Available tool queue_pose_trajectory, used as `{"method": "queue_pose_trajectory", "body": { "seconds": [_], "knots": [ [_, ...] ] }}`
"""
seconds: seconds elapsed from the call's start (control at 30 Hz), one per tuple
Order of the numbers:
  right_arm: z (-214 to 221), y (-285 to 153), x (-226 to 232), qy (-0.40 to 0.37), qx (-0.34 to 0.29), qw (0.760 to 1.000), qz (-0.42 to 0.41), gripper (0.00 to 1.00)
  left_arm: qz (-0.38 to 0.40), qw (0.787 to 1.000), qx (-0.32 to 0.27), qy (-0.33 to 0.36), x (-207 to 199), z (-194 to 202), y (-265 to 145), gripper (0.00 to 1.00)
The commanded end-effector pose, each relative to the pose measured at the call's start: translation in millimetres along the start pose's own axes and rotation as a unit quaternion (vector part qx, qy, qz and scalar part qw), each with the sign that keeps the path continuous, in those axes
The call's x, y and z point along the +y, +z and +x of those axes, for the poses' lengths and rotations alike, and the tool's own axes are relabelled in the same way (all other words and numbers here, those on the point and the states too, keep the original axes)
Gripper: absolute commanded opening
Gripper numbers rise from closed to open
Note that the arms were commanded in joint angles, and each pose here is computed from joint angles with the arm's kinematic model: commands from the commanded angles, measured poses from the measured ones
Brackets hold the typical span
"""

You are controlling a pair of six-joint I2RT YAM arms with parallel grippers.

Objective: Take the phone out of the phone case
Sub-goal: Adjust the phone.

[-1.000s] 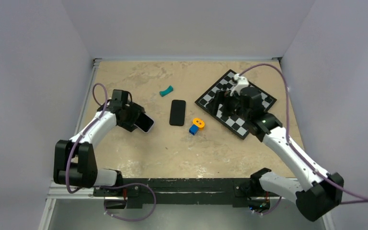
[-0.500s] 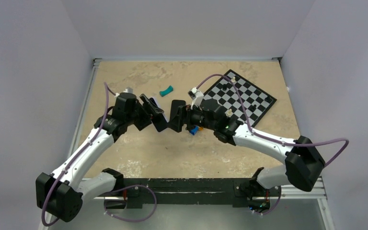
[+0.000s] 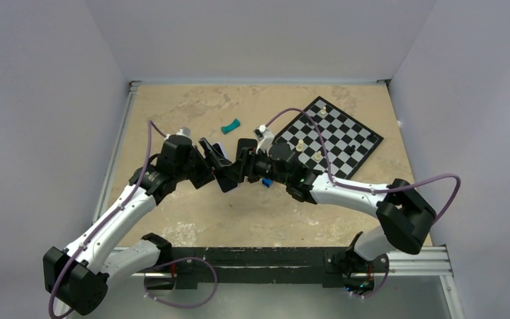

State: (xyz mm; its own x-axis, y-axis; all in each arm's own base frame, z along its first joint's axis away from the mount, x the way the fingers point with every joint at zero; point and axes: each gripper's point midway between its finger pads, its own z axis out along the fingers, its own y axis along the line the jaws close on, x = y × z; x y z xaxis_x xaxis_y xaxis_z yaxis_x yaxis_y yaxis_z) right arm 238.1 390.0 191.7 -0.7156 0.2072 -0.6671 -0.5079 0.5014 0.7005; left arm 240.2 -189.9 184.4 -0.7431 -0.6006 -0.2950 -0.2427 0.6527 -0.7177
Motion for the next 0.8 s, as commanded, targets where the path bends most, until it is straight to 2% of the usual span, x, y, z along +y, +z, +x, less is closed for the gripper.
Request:
{"method": "queue_pose_trajectory", "body": {
  "seconds": [0.0, 0.07, 0.13, 0.17, 0.2, 0.23, 0.3, 0.37, 0.4, 0.43, 0.63, 0.73, 0.77],
  "knots": [
    [-3, 9, 8, 0.006, -0.018, 1.0, -0.021, 0.55, 0.046, 0.999, -0.016, 0.002, -27, -8, -10, 0.0],
    [0, 13, 7, 0.003, -0.013, 1.0, -0.021, 0.45, 0.044, 0.999, -0.017, 0.003, -27, -9, -11, 0.0],
    [1, 17, 7, -0.008, -0.009, 1.0, -0.023, 0.29, 0.042, 0.999, -0.026, 0.004, -26, -12, -11, 0.0],
    [0, 18, 6, -0.012, -0.009, 1.0, -0.023, 0.18, 0.044, 0.999, -0.03, 0.006, -27, -13, -12, 0.0],
    [1, 17, 6, -0.014, -0.009, 1.0, -0.023, 0.03, 0.05, 0.998, -0.034, 0.012, -30, -15, -12, 0.0],
    [1, 16, 5, -0.015, -0.01, 1.0, -0.021, 0.0, 0.051, 0.998, -0.034, 0.02, -32, -16, -13, 0.06],
    [3, 11, 6, -0.007, -0.013, 0.999, -0.028, 0.0, 0.048, 0.998, -0.031, 0.035, -36, -17, -18, 0.39],
    [4, 5, 6, 0.004, -0.019, 0.999, -0.04, 0.0, 0.044, 0.997, -0.031, 0.059, -41, -21, -24, 0.67],
    [5, 2, 6, 0.009, -0.021, 0.999, -0.046, 0.0, 0.044, 0.996, -0.034, 0.072, -43, -23, -28, 0.86],
    [6, -1, 7, 0.014, -0.022, 0.998, -0.052, 0.0, 0.045, 0.994, -0.038, 0.087, -46, -26, -32, 0.98],
    [-10, -23, -4, 0.049, -0.041, 0.995, -0.079, 0.0, 0.113, 0.973, -0.086, 0.183, -79, -42, -60, 1.0],
    [-24, -52, -18, 0.057, -0.062, 0.992, -0.097, 0.0, 0.139, 0.961, -0.104, 0.215, -91, -47, -67, 1.0],
    [-38, -75, -24, 0.049, -0.078, 0.99, -0.111, 0.0, 0.159, 0.955, -0.095, 0.231, -102, -49, -67, 1.0]
  ]
}}
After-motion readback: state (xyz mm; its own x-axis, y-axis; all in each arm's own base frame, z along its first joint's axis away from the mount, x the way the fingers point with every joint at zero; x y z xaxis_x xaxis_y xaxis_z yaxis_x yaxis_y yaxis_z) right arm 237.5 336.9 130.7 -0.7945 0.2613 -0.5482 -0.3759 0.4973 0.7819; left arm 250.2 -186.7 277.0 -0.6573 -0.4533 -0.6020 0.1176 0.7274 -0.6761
